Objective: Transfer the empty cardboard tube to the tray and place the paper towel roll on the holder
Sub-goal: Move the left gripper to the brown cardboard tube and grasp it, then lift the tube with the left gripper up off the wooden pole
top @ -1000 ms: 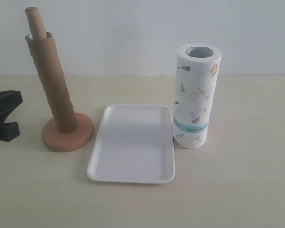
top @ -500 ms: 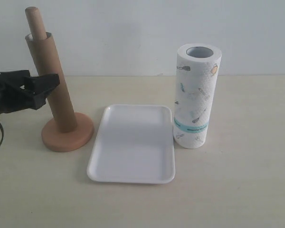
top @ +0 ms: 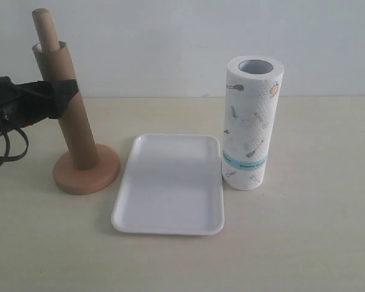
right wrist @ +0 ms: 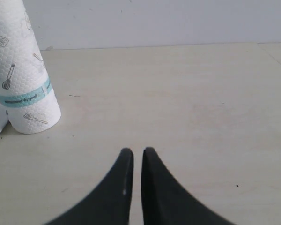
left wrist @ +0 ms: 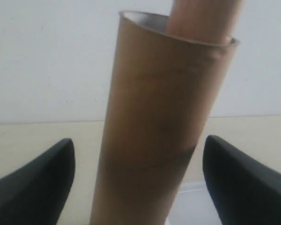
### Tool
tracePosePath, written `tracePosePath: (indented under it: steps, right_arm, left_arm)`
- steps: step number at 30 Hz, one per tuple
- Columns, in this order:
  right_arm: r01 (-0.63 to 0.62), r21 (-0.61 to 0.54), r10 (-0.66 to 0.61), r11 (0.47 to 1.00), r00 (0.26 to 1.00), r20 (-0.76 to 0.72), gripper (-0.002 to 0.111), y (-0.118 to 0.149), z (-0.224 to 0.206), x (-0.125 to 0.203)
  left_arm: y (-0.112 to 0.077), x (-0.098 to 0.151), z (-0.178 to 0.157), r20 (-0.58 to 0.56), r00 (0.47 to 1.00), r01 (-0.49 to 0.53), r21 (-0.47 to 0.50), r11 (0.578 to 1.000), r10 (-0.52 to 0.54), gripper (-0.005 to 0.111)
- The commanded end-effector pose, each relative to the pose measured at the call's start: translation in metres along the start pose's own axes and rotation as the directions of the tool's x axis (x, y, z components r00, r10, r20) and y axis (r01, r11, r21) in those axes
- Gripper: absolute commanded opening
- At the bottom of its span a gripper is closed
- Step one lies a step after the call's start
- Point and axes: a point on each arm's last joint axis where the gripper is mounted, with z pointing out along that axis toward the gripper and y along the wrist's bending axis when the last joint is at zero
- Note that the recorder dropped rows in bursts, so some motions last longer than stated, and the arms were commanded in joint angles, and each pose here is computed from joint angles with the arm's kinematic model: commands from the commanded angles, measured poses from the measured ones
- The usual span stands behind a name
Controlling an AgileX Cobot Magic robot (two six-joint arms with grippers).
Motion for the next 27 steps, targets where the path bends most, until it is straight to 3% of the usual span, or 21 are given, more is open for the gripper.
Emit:
tracePosePath:
  steps: [1, 4, 7, 13, 19, 27]
  right_arm:
    - [0.005, 0.003, -0.005, 1.0, 1.0, 0.016, 0.007, 0.0, 0.0, -0.001]
    - [0.005, 0.003, -0.005, 1.0, 1.0, 0.016, 0.007, 0.0, 0.0, -0.001]
    - [0.005, 0.003, -0.005, 1.0, 1.0, 0.016, 0.007, 0.0, 0.0, -0.001]
    - [0.005, 0.003, -0.005, 1.0, 1.0, 0.016, 0.007, 0.0, 0.0, -0.001]
    - [0.005, 0.003, -0.005, 1.0, 1.0, 0.016, 0.007, 0.0, 0.0, -0.001]
    - [0.005, 0.003, -0.005, 1.0, 1.0, 0.016, 0.007, 0.0, 0.0, -0.001]
  left_arm:
    - [0.001, -0.003, 0.012, 0.009, 1.0, 0.025, 0.026, 0.999, -0.025, 0.071]
    - [0.002, -0.004, 0.017, 0.008, 0.997, 0.077, 0.034, 0.996, -0.077, 0.069]
    - [0.002, -0.005, 0.018, 0.007, 0.993, 0.118, 0.036, 0.992, -0.118, 0.057]
    - [-0.001, -0.009, 0.018, 0.049, 0.991, 0.119, 0.065, 0.991, -0.122, 0.004]
    - [-0.011, -0.048, 0.007, 0.171, 0.98, 0.079, 0.109, 0.991, -0.097, 0.004]
    - [-0.042, -0.151, -0.039, 0.3, 0.951, -0.107, 0.086, 0.991, 0.077, 0.004]
